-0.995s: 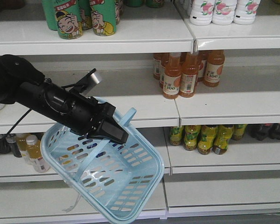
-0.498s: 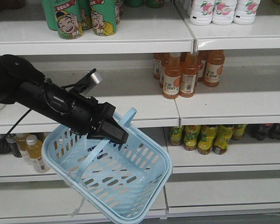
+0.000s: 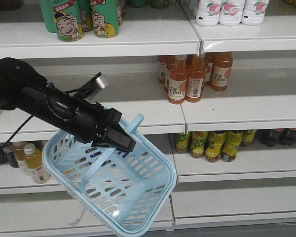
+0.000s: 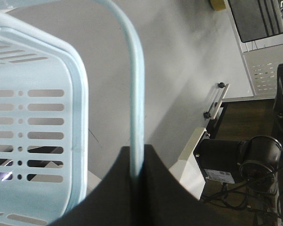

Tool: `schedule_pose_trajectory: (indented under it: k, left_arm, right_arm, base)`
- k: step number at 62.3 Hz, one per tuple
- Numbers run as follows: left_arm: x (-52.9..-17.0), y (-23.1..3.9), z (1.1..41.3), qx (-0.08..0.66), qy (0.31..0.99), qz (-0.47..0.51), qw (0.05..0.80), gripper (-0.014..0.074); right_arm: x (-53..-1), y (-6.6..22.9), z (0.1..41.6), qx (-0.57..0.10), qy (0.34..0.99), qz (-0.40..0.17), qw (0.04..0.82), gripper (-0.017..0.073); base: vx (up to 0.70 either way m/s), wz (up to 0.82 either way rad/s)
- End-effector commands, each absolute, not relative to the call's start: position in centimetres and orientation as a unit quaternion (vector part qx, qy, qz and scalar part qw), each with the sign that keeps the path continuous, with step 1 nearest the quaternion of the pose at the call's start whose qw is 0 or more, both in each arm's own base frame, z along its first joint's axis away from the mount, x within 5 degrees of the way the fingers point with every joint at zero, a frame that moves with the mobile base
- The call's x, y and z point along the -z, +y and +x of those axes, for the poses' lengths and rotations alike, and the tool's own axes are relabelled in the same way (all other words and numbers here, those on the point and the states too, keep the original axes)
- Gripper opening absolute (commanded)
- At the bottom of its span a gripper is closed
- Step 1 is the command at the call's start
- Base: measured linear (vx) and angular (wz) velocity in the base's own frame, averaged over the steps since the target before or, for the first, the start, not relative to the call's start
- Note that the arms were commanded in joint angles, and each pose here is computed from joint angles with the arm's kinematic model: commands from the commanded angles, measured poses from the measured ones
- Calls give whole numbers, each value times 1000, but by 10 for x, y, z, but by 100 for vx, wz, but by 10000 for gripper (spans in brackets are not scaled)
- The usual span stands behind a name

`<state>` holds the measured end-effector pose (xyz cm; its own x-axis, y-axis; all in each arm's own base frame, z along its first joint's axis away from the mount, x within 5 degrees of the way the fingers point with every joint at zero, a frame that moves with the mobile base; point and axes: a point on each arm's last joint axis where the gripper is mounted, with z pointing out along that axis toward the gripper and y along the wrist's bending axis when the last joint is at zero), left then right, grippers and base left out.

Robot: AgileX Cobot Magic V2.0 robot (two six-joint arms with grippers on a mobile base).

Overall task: Place coke in basket with both arms
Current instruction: 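Hold the basket raised in the left gripper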

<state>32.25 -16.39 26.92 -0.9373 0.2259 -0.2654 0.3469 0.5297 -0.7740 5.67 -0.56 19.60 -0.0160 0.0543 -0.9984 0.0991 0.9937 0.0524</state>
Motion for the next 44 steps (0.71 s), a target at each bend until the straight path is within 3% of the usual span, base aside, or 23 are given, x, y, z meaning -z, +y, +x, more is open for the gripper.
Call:
schedule_pose_trajectory:
  k: [1,44]
  left_arm:
    - [-303,-168,316,495,846,168,100,-6]
    - [-303,-168,316,495,846,168,100,-6]
  right_arm:
    - [-197,-6,56,23,689,51,723,-10]
    - [-197,-6,56,23,688,51,723,-10]
  base:
    - [-1,-7]
    - [2,-27]
